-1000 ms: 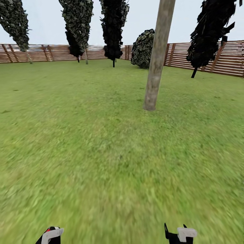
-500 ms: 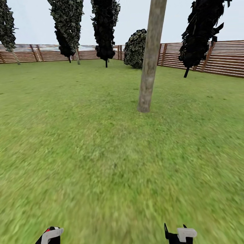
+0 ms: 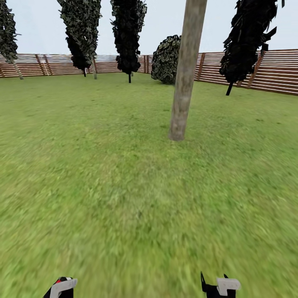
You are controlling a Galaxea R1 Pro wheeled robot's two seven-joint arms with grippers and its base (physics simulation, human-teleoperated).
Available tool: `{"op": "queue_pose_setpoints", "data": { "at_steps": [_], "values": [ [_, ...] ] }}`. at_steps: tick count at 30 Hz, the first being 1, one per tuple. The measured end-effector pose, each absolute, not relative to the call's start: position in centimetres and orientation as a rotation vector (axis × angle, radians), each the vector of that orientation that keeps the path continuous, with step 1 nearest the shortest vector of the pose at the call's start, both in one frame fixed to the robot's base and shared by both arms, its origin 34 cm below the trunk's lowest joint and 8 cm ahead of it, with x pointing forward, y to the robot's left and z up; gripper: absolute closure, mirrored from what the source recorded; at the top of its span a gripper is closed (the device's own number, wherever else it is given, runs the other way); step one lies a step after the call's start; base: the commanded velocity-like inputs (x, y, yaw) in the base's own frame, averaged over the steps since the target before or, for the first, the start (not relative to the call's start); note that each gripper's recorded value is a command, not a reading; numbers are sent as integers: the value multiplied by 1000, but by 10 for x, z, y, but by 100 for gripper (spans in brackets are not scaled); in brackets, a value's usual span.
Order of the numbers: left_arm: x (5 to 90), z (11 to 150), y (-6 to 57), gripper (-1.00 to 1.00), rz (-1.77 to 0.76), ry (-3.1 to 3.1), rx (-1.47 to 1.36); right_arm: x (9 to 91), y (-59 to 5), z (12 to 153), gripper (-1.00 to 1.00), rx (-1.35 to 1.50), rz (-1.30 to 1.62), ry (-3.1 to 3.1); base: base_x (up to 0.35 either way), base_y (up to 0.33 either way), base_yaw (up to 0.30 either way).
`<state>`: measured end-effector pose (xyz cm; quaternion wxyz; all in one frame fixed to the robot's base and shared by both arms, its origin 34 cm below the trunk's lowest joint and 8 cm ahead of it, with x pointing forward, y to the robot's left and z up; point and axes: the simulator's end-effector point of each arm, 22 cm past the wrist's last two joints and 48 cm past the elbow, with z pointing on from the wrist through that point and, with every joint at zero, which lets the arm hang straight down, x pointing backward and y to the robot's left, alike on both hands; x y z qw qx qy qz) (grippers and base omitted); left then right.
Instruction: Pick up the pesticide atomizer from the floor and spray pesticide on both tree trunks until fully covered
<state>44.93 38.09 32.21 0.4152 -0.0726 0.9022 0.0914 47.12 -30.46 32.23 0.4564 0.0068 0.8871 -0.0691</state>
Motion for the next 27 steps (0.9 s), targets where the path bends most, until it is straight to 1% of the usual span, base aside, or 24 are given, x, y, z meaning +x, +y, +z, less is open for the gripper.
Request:
{"op": "queue_pose_setpoints", "data": {
  "at_steps": [13,16,22,27],
  "values": [
    [449,322,381,100,230,2267,-183,471,-304,322,-100,16,-169,2187,329,0,-4],
    [449,322,381,100,230,2267,-183,471,-304,322,-100,16,-169,2187,329,0,-157],
    [449,322,381,100,230,2267,-183,471,-304,322,-100,16,-169,2187,329,0,-249],
    [449,322,381,100,230,2267,-183,471,-303,322,-100,17,-168,2187,329,0,-50]
  ]
}}
